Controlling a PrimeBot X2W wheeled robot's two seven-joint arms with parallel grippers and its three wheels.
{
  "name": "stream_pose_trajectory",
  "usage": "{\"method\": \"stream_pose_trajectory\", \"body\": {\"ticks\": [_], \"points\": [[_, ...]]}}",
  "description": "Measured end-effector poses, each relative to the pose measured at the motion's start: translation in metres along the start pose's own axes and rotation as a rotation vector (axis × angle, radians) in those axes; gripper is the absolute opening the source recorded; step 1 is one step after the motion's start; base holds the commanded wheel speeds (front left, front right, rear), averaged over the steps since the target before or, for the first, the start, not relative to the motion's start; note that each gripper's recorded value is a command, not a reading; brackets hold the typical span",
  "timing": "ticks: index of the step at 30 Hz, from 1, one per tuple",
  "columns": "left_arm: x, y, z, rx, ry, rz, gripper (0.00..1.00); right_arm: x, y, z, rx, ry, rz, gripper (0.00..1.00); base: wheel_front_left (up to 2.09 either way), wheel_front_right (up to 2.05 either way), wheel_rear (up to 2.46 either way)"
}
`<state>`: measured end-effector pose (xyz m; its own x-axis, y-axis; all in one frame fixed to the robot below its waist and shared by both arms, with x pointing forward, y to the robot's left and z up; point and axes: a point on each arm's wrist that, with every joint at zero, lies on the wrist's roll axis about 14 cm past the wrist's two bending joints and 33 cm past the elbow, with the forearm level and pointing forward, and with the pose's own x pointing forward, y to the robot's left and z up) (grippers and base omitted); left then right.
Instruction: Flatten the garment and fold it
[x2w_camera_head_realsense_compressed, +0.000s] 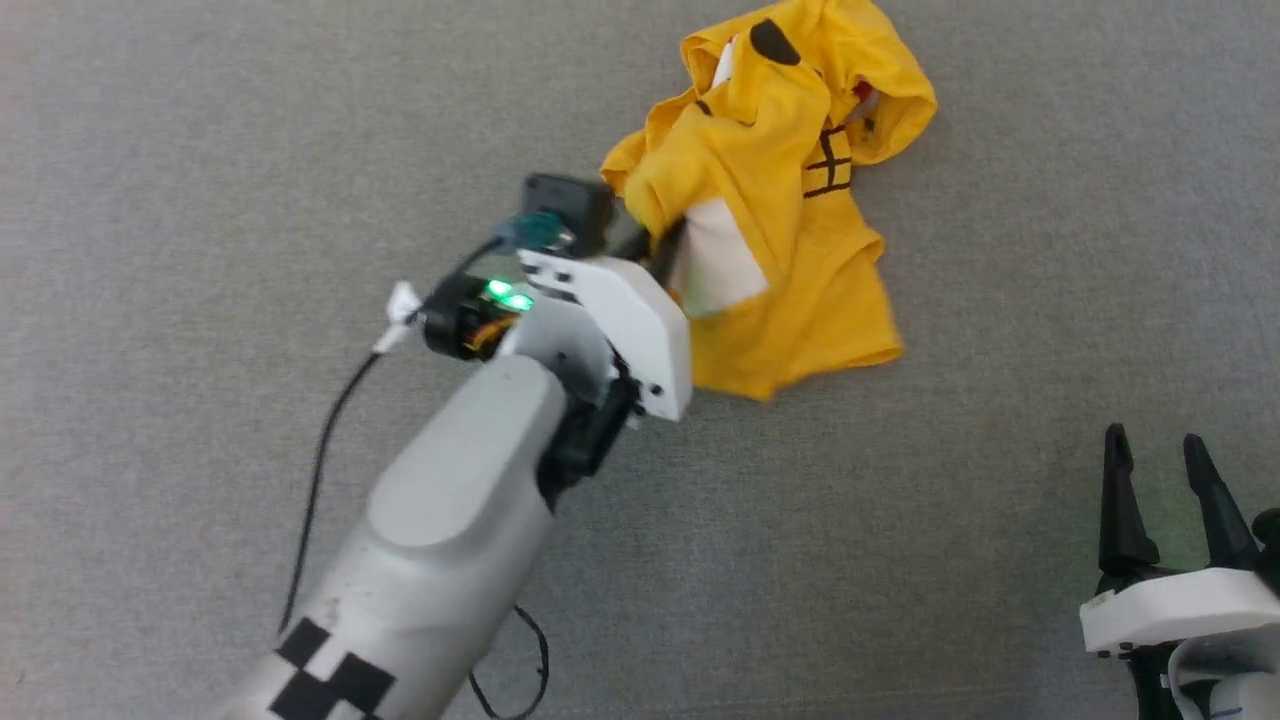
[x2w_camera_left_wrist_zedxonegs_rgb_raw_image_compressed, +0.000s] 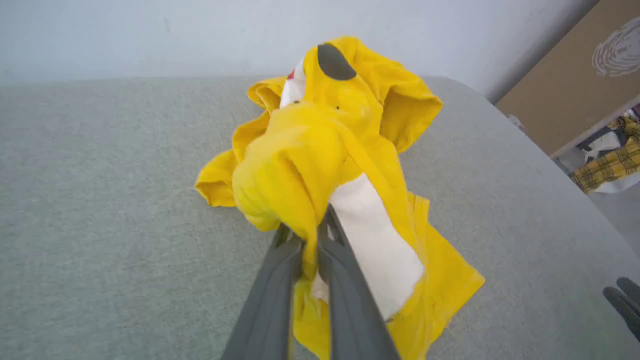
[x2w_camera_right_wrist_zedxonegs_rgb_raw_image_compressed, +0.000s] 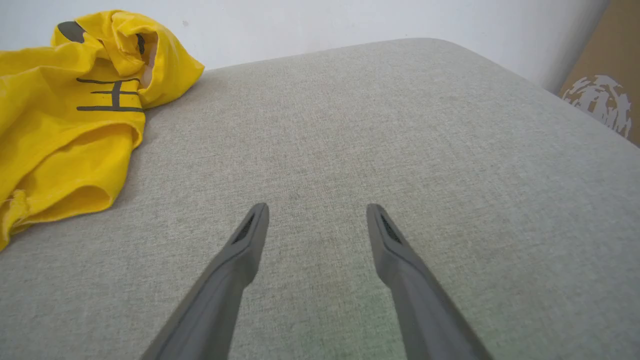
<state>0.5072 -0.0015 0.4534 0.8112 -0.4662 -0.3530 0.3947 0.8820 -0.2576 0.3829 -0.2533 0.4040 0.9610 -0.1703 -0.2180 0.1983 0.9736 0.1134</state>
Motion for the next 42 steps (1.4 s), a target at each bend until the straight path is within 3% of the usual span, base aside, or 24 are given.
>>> {"method": "stream_pose_trajectory", "body": {"ticks": [3,6,13,14,15,19,23,30,34,38,42], "points": [[-0.018,0.023,0.032,-0.025,-0.127,0.059,0.0,0.001,0.003,0.004,0.002,-0.014,0.009,1.0,0.0,0.0,0.0],[-0.049,0.063,0.035,-0.071,-0.181,0.182,0.0,0.002,0.008,0.004,0.005,-0.015,0.022,1.0,0.0,0.0,0.0],[-0.133,0.142,-0.055,-0.275,-0.055,0.508,0.0,0.008,0.024,0.002,0.006,-0.006,0.068,1.0,0.0,0.0,0.0],[-0.14,0.145,-0.067,-0.298,-0.034,0.534,0.36,0.009,0.027,0.002,0.004,-0.004,0.075,1.0,0.0,0.0,0.0],[-0.145,0.146,-0.074,-0.316,-0.028,0.545,1.0,0.01,0.028,0.0,0.0,0.003,0.08,1.0,0.0,0.0,0.0],[-0.146,0.138,-0.067,-0.371,-0.101,0.533,1.0,0.013,0.032,-0.001,-0.003,0.013,0.09,1.0,0.0,0.0,0.0],[-0.145,0.127,-0.049,-0.335,-0.162,0.493,1.0,0.014,0.035,0.0,-0.009,0.014,0.099,1.0,0.0,0.0,0.0],[-0.142,0.104,0.004,-0.049,-0.212,0.384,1.0,0.013,0.042,0.003,-0.007,0.008,0.118,1.0,0.0,0.0,0.0],[-0.131,0.074,0.029,0.091,-0.213,0.286,1.0,0.012,0.043,0.002,-0.003,0.011,0.123,1.0,0.0,0.0,0.0],[-0.113,0.035,0.009,0.16,-0.091,0.144,1.0,0.011,0.043,0.0,-0.001,0.019,0.122,1.0,0.0,0.0,0.0],[-0.1,0.017,-0.036,0.2,0.087,0.072,1.0,0.01,0.041,-0.003,0.004,0.024,0.117,1.0,0.0,0.0,0.0]]}}
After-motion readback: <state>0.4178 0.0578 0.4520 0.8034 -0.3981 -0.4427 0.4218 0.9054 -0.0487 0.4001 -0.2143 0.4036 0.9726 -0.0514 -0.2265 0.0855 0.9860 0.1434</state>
